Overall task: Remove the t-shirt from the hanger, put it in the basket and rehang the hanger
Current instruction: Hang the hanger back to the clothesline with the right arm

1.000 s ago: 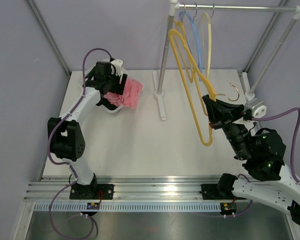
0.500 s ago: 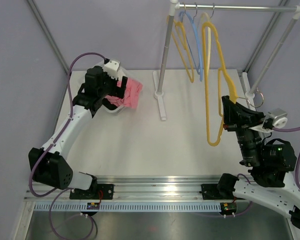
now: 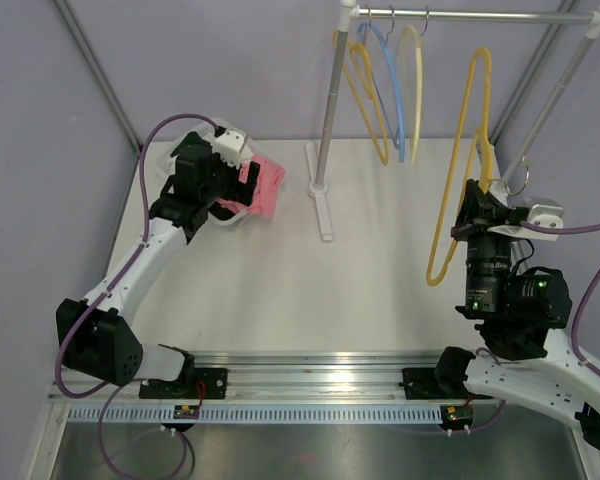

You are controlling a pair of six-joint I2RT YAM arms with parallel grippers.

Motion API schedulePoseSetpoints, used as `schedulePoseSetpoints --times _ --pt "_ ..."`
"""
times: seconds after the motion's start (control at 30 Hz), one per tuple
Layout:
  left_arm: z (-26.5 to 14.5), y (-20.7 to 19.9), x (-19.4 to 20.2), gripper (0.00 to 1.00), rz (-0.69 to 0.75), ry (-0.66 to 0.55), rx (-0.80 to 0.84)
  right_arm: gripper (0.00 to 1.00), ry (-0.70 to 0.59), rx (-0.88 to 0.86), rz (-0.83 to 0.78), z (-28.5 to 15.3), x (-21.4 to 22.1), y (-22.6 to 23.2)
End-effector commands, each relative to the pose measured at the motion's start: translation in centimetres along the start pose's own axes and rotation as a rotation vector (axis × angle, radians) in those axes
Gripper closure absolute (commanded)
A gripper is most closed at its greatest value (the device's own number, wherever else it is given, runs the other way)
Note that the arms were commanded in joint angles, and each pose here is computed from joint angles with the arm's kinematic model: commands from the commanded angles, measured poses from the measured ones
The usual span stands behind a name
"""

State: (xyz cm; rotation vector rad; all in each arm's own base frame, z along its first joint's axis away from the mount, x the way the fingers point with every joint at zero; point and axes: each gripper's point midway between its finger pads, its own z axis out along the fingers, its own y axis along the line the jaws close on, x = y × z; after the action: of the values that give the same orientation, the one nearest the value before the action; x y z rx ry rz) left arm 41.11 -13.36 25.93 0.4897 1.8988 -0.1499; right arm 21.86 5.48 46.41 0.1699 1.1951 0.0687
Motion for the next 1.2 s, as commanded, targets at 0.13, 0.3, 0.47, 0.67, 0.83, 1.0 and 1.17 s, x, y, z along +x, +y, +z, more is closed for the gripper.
schedulePoseSetpoints --times 0.13,0.3,0.47,0.67,0.83,1.0,1.17 --pt "-0.9 -0.1 -2.8 0.01 0.031 -0.099 -0.018 1.00 -0.063 0.100 0.007 0.9 -3.6 -1.7" --pt "-0.9 -0.4 -2.8 0.01 0.036 -0.101 -0.013 1.00 -0.074 0.113 -0.053 1.9 -4.4 -0.7" --pt "-0.8 -0.6 -2.7 0.01 0.037 -0.097 -0.011 1.00 -0.004 0.118 -0.144 3.4 -3.0 1.1" --pt "-0.4 -0.8 -2.3 0.01 0.039 -0.082 -0.004 1.00 0.190 0.209 -0.228 6.5 0.0 0.1" --pt "-0.4 -1.0 -2.3 0.01 0.041 -0.082 0.000 1.00 0.299 0.162 -0.215 9.0 2.3 -0.8" --pt "-0.3 -1.1 -2.2 0.01 0.040 -0.078 0.006 1.00 0.407 0.171 -0.249 11.8 5.3 -1.0" --pt "-0.4 -1.4 -2.2 0.01 0.042 -0.074 0.014 1.00 0.443 0.105 -0.219 14.5 6.1 -1.1"
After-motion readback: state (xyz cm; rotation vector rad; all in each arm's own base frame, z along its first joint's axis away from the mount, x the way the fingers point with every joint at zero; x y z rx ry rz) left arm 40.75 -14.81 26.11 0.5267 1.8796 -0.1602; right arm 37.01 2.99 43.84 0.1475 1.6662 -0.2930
